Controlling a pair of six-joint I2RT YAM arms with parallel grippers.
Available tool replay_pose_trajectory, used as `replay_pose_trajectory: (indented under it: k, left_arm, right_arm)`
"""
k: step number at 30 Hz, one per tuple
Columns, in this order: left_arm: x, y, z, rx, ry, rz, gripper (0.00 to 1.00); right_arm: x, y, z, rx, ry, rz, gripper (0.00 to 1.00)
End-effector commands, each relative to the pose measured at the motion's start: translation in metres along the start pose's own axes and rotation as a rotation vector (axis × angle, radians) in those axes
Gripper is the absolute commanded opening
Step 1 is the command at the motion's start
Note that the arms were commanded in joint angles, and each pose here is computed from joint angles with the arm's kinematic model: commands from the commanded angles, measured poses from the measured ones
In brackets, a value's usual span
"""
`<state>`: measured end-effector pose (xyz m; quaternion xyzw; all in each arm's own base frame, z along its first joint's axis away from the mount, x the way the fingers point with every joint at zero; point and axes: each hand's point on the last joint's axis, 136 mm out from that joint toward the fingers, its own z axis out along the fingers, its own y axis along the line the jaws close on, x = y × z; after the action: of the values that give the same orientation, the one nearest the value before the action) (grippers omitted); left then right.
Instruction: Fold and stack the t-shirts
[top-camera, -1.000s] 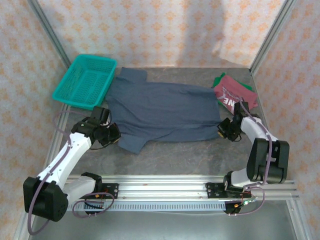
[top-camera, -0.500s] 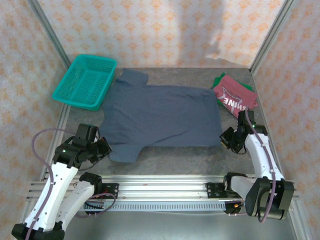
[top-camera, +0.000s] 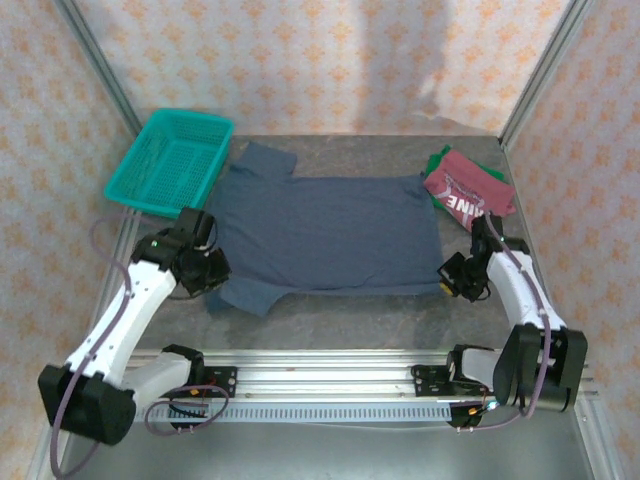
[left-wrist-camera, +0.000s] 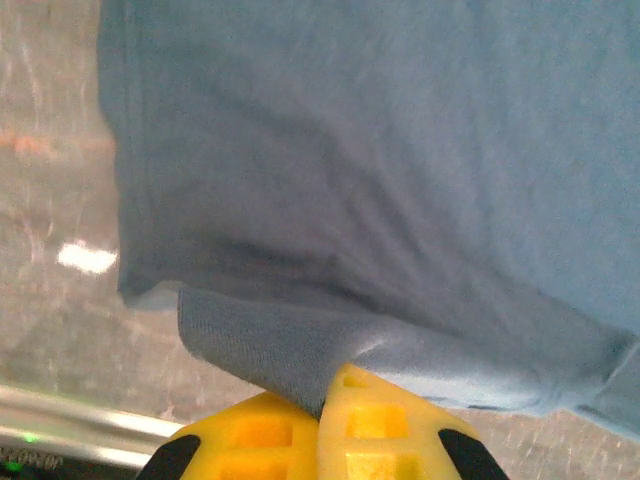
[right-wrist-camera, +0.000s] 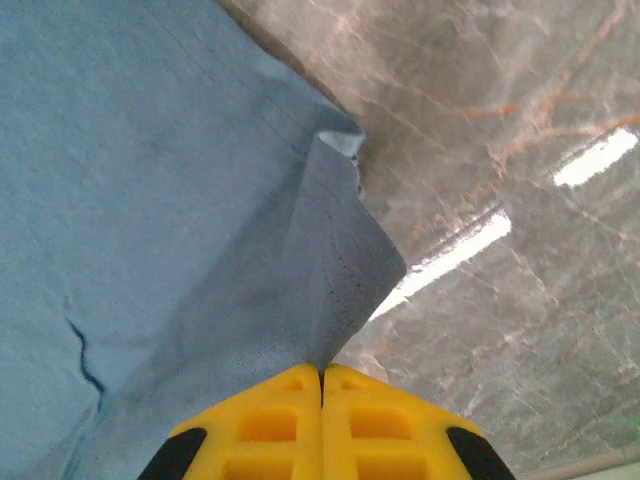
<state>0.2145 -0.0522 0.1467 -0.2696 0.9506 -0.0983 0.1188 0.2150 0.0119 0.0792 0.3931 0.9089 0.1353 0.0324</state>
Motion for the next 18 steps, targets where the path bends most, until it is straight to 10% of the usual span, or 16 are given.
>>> replay_pose_trajectory:
  k: [1, 18]
  left_arm:
    - [-0.034, -0.011, -0.007, -0.033, -0.098, 0.131, 0.00]
    - [-0.106, -0.032, 0.025, -0.125, -0.077, 0.316, 0.00]
  right_arm:
    - [-0.027, 0.013, -0.004, 0.009, -0.069, -0.052, 0.05]
    - [-0.070, 0.036, 0.013, 0.064, -0.051, -0.111, 0.06]
